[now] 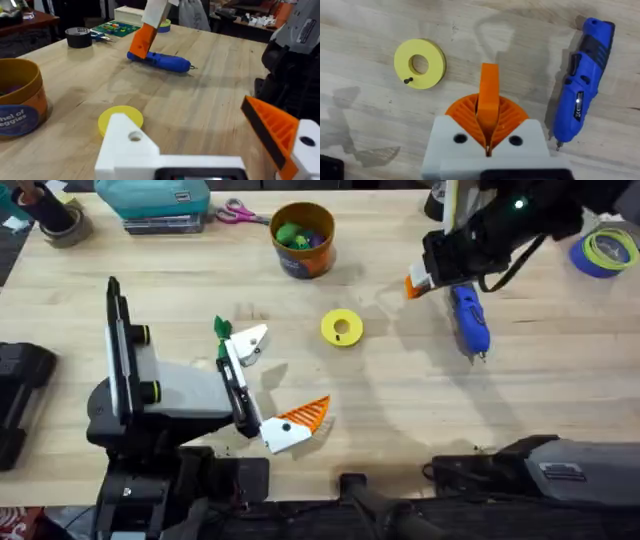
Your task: Pick up the gripper from the table and insert it into the empty holder that is missing its gripper. Then pick up a screw, insert it into the mounting hole, and use the screwdriver to tighten it. Finally, clean up the table by picking up the vegetable and placing it into the bucket.
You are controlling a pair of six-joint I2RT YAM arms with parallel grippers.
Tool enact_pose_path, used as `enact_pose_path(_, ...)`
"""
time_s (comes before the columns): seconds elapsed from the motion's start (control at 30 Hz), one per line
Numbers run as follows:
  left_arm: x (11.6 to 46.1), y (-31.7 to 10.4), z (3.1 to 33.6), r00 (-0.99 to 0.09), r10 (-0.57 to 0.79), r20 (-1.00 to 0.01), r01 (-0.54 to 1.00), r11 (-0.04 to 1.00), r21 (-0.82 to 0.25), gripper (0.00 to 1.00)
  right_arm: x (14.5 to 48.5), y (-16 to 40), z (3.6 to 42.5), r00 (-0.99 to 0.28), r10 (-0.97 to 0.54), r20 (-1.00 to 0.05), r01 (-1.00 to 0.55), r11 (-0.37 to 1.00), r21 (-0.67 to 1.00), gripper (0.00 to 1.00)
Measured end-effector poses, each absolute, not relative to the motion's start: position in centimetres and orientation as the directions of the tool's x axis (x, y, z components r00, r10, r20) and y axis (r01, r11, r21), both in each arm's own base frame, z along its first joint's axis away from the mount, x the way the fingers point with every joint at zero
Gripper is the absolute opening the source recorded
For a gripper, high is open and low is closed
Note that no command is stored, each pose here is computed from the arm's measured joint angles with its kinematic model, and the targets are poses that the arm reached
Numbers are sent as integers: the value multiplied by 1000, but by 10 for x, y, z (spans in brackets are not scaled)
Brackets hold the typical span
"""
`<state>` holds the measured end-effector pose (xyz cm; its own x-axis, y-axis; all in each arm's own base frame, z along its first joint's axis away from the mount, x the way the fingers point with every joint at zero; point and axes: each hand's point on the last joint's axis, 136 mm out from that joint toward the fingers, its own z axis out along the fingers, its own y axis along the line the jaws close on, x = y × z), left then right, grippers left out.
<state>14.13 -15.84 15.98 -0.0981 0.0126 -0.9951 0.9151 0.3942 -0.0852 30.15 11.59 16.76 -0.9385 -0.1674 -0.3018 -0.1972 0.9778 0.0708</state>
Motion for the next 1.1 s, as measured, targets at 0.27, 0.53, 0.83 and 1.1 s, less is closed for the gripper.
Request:
enact_pose_path(0.27, 141, -158, 160, -98, 13, -995, 915, 394, -85, 985, 301, 116, 168, -938, -168, -302, -198, 978, 71, 9)
enact_pose_path(0.53, 141, -158, 160, -98, 13, -995, 915, 394, -85, 985, 302, 116, 168, -938, -167, -302, -197, 978, 71, 9)
enact_pose_path(0.83, 141, -158, 160, -98, 13, -995, 915, 394, -85, 985, 302, 122, 173, -936, -167, -310, -207, 973, 102, 9)
enact_pose_path(1.1, 141, -158, 160, -98, 13, -995, 915, 394, -85, 985, 318, 150, 210, -896, -149, -417, -266, 934, 237, 9)
